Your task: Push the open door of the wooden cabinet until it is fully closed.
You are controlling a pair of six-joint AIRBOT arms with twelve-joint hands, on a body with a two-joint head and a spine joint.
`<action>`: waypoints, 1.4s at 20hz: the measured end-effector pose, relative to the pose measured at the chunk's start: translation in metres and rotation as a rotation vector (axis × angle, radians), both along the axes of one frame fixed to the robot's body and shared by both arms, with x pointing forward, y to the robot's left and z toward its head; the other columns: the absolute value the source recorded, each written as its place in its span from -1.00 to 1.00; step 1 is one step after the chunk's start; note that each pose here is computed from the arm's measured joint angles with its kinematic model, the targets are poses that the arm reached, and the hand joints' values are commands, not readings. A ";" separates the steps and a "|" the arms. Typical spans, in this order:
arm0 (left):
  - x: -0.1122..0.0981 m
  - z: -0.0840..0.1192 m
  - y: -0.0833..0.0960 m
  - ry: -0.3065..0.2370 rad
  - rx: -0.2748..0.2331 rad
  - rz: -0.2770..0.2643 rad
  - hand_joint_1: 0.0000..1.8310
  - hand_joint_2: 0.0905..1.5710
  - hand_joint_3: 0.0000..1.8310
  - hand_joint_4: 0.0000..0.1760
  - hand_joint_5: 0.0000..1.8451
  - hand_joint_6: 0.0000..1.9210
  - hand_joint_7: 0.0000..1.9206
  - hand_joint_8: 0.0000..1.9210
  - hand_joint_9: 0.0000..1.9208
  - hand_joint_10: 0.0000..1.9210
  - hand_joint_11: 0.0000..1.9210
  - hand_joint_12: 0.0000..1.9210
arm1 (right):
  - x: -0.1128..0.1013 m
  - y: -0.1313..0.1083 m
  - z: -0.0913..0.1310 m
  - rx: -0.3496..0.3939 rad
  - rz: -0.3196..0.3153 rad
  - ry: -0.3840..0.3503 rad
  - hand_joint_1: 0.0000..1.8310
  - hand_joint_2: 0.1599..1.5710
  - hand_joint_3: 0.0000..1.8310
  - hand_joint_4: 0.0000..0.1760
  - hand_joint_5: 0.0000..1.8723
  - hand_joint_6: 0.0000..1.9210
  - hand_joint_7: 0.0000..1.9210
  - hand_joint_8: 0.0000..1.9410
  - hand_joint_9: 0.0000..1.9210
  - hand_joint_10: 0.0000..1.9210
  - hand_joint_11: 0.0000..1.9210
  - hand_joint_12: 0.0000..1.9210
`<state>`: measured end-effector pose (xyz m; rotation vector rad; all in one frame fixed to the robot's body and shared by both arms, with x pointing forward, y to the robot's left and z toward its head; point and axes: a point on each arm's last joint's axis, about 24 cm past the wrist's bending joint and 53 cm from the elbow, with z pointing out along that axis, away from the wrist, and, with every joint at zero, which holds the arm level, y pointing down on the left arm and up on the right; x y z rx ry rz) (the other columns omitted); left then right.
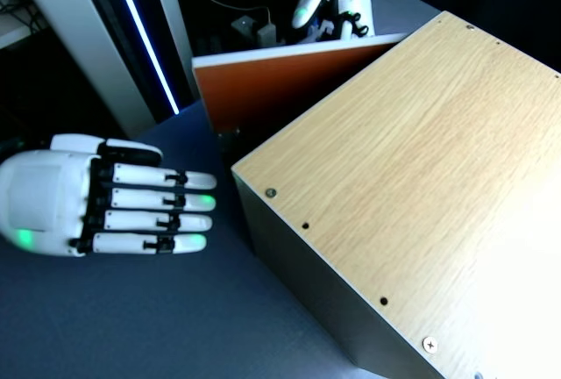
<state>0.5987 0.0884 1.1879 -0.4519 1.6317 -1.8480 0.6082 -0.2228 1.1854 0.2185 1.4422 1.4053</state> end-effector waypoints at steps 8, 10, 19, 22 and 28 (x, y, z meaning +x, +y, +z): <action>0.020 0.016 -0.012 -0.040 -0.029 0.008 -1.00 0.81 -1.00 -1.00 -0.84 -1.00 -0.84 -1.00 -0.83 -0.99 -0.86 -0.94 | 0.000 -0.001 0.000 0.000 -0.002 0.000 -0.48 0.76 -1.00 -1.00 -0.56 -1.00 -0.58 -1.00 -0.63 -1.00 -0.89 -0.51; 0.024 0.023 -0.015 -0.053 -0.045 0.008 -1.00 0.78 -1.00 -1.00 -0.86 -1.00 -0.88 -1.00 -0.86 -1.00 -0.87 -0.94 | 0.000 0.000 0.000 0.000 -0.001 0.000 -0.37 0.76 -1.00 -1.00 -0.54 -0.99 -0.55 -0.99 -0.59 -0.99 -0.85 -0.49; 0.026 0.025 -0.017 -0.044 -0.064 0.015 -1.00 0.76 -1.00 -1.00 -0.83 -0.99 -0.80 -0.98 -0.78 -0.98 -0.79 -0.89 | 0.000 -0.001 0.000 0.004 -0.001 0.004 -0.44 0.76 -1.00 -1.00 -0.56 -1.00 -0.55 -1.00 -0.58 -1.00 -0.83 -0.49; 0.018 0.017 0.001 -0.010 -0.075 0.043 -1.00 0.76 -1.00 -1.00 -0.86 -1.00 -0.86 -1.00 -0.84 -1.00 -0.83 -0.90 | 0.001 -0.001 0.001 0.007 -0.004 0.003 -0.38 0.75 -1.00 -1.00 -0.55 -1.00 -0.55 -1.00 -0.62 -1.00 -0.89 -0.52; 0.006 0.024 0.056 0.006 -0.100 0.144 -1.00 0.76 -1.00 -1.00 -0.82 -1.00 -0.86 -0.99 -0.83 -1.00 -0.93 -0.56 | -0.004 -0.002 0.011 0.034 0.002 -0.027 -0.33 0.76 -1.00 -1.00 -0.52 -1.00 -0.52 -1.00 -0.62 -1.00 -1.00 -0.32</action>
